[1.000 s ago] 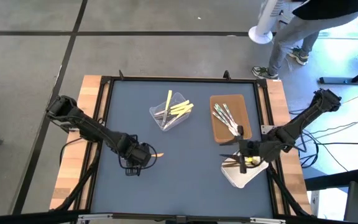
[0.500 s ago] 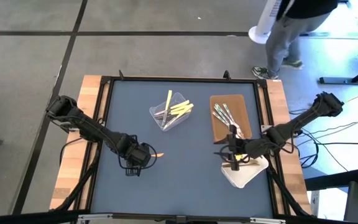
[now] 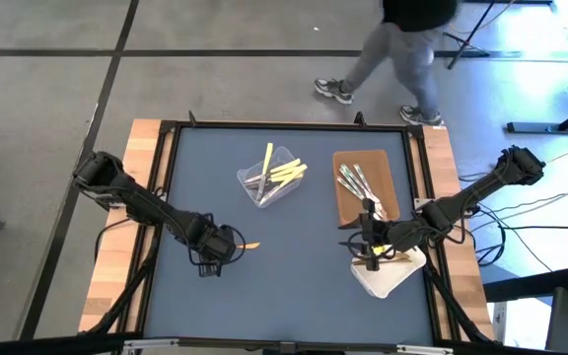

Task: Sort silverware by color (type)
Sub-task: Put the gold knife into the white bin

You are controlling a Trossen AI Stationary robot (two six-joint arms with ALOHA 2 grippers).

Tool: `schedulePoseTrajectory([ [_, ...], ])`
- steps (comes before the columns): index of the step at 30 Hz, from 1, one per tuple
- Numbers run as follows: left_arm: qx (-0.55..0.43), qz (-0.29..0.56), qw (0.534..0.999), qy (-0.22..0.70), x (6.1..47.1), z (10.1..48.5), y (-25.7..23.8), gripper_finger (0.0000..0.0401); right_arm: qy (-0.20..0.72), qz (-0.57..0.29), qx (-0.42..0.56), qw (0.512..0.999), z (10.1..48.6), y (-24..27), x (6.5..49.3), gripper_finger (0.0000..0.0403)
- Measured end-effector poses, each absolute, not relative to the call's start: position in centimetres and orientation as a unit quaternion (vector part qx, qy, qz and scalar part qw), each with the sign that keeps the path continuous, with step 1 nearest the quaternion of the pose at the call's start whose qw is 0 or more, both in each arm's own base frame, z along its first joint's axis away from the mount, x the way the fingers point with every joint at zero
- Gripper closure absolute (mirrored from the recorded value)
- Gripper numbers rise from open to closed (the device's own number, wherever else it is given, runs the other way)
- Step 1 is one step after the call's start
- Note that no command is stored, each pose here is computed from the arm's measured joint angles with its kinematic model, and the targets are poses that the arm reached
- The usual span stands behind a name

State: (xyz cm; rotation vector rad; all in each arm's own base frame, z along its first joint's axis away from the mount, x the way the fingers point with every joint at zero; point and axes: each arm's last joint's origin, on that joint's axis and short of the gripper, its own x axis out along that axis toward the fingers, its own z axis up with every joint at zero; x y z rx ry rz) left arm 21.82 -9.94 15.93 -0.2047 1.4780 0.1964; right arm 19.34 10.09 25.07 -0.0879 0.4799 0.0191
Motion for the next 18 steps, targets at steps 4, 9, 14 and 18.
schedulePoseTrajectory([
  [4,-0.092,0.085,0.732,0.669,21.6,15.4,-9.9,0.0275,0.238,0.01,-0.044,0.97,25.1,10.1,19.3,0.023],
  [9,-0.1,0.077,0.745,0.655,21.6,14.6,-9.9,0.0275,0.238,0.01,-0.046,0.97,25.1,10.1,19.3,0.023],
  [14,-0.1,0.078,0.749,0.65,21.4,14.1,-9.8,0.0275,0.238,0.01,-0.046,0.97,25.1,10.1,19.3,0.023],
  [18,-0.095,0.086,0.75,0.649,21.2,13.9,-9.6,0.0275,0.238,0.01,-0.046,0.97,25.1,10.1,19.3,0.023],
])
